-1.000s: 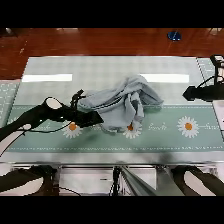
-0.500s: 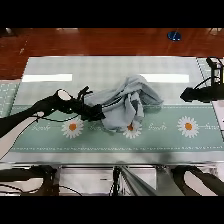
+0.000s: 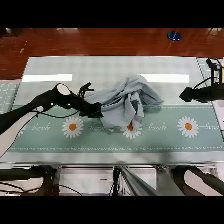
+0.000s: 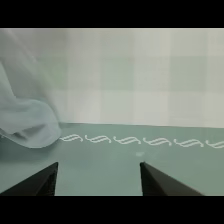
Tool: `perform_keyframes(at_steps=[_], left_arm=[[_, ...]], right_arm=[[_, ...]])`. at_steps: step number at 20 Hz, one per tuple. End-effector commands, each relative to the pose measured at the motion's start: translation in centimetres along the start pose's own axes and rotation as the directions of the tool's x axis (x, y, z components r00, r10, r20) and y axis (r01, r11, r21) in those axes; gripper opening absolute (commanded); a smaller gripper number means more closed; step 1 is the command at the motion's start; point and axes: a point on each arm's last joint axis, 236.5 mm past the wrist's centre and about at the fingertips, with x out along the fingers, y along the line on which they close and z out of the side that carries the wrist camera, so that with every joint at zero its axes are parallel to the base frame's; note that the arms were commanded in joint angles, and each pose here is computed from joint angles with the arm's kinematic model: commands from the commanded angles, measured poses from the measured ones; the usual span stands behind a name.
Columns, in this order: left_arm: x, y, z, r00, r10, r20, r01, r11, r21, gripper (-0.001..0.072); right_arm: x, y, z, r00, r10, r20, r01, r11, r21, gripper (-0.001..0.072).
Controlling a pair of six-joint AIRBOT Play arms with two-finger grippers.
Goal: Fold the shirts.
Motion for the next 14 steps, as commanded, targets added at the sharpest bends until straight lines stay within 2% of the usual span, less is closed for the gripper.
perform_keyframes(at_steps=[1,4,6,9,10,11,12,13,14], left_arm=[[-1.9,-1.0,0.1,1.000,-0.019,0.019,0.018,0.999,0.050,0.0025],[-3.0,-1.1,0.2,0.999,-0.031,0.027,0.030,0.998,0.049,0.0026],[-3.2,-1.1,-0.1,0.999,-0.036,0.015,0.035,0.998,0.049,0.0026],[-3.3,-1.1,0.0,0.999,-0.036,0.018,0.035,0.998,0.047,0.0026],[-3.3,-1.1,0.0,0.999,-0.036,0.018,0.035,0.998,0.048,0.0026],[-3.4,-1.2,0.0,0.999,-0.037,0.020,0.036,0.997,0.061,0.0026],[-3.6,-1.3,0.1,0.999,-0.038,0.025,0.036,0.996,0.080,0.0026],[-4.0,-1.5,0.3,0.998,-0.041,0.040,0.038,0.996,0.084,0.0025],[-5.1,-1.8,0.6,0.997,-0.046,0.068,0.039,0.994,0.098,0.0025]], right_arm=[[2.9,2.5,-1.1,0.972,0.224,-0.068,-0.226,0.974,-0.027,0.0582],[6.0,5.3,-2.6,0.907,0.395,-0.144,-0.403,0.915,-0.025,0.0583],[7.8,6.3,-3.3,0.879,0.445,-0.168,-0.449,0.893,0.020,0.0582],[10.4,7.4,-4.4,0.867,0.450,-0.215,-0.456,0.890,0.026,0.0577],[11.5,7.7,-4.5,0.871,0.439,-0.220,-0.444,0.895,0.029,0.0520],[12.5,8.1,-4.3,0.881,0.422,-0.214,-0.425,0.905,0.037,0.0358],[13.1,8.6,-3.9,0.887,0.419,-0.197,-0.419,0.907,0.041,0.0120],[12.9,9.7,-3.2,0.879,0.446,-0.169,-0.441,0.895,0.063,0.0028],[11.9,11.2,-2.3,0.855,0.500,-0.136,-0.495,0.866,0.073,0.0027]])
